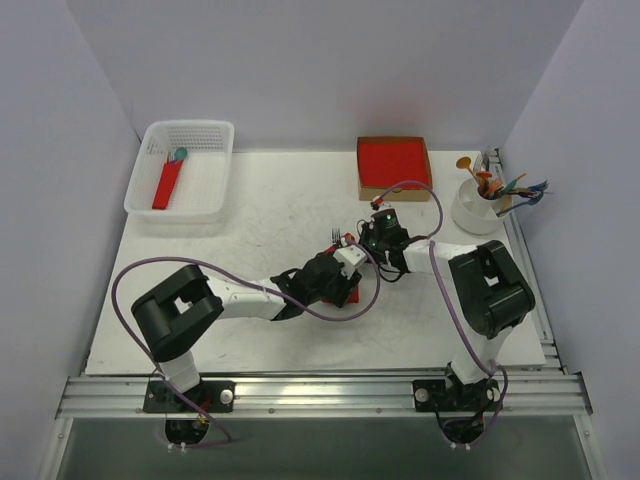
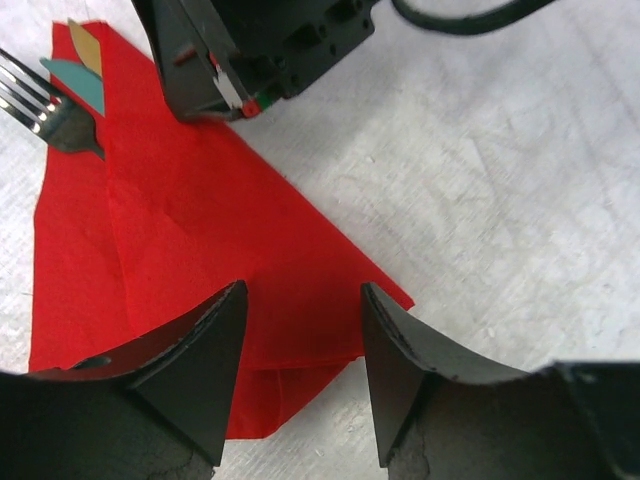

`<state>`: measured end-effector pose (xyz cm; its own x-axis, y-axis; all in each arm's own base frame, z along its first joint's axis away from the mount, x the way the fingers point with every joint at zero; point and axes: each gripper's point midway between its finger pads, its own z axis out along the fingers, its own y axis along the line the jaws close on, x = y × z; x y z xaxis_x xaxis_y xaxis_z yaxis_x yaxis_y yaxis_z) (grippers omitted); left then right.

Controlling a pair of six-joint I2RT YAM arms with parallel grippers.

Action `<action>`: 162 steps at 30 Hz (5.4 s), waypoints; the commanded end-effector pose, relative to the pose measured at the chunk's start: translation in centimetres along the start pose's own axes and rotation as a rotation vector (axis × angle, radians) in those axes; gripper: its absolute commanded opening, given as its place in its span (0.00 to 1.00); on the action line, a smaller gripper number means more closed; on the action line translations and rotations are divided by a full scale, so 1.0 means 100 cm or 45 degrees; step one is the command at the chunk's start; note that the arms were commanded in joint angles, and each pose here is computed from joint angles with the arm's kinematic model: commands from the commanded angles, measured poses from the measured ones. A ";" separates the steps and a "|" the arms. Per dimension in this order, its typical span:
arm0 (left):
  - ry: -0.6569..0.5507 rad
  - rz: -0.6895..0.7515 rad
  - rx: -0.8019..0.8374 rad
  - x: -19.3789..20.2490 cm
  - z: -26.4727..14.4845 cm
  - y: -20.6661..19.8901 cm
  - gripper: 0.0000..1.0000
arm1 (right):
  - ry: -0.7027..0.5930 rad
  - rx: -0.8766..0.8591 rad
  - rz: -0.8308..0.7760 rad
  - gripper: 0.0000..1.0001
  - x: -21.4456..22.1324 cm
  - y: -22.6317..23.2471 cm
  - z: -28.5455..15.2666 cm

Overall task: Place the utensils on the paper napkin and roll it up
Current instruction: Roll the napkin at the center of the board.

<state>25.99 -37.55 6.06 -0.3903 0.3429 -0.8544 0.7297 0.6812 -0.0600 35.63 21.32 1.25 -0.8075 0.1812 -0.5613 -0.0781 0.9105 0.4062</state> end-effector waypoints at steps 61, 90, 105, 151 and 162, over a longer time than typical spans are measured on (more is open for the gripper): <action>0.218 -0.081 0.070 0.096 -0.006 -0.003 0.57 | 0.035 0.149 -0.055 0.00 -0.028 -0.003 0.037; 0.108 -0.036 0.247 0.079 -0.020 -0.024 0.57 | -0.120 0.118 -0.043 0.15 -0.112 0.003 -0.021; 0.024 0.066 0.537 0.070 -0.031 -0.058 0.57 | -0.076 -0.439 -0.057 0.19 -0.025 0.039 -0.084; 0.102 0.026 0.380 0.079 -0.029 -0.035 0.57 | 0.228 -0.098 -0.136 0.08 0.067 0.008 -0.017; 0.125 -0.030 0.316 0.081 -0.026 -0.020 0.57 | 0.158 -0.055 -0.052 0.08 0.060 -0.002 -0.019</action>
<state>20.55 -36.20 2.55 -0.3841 0.3377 -0.8593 0.8597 0.4703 -0.1995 29.27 25.12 1.07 -0.8740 0.0506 -0.4833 -0.2394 0.8207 0.5188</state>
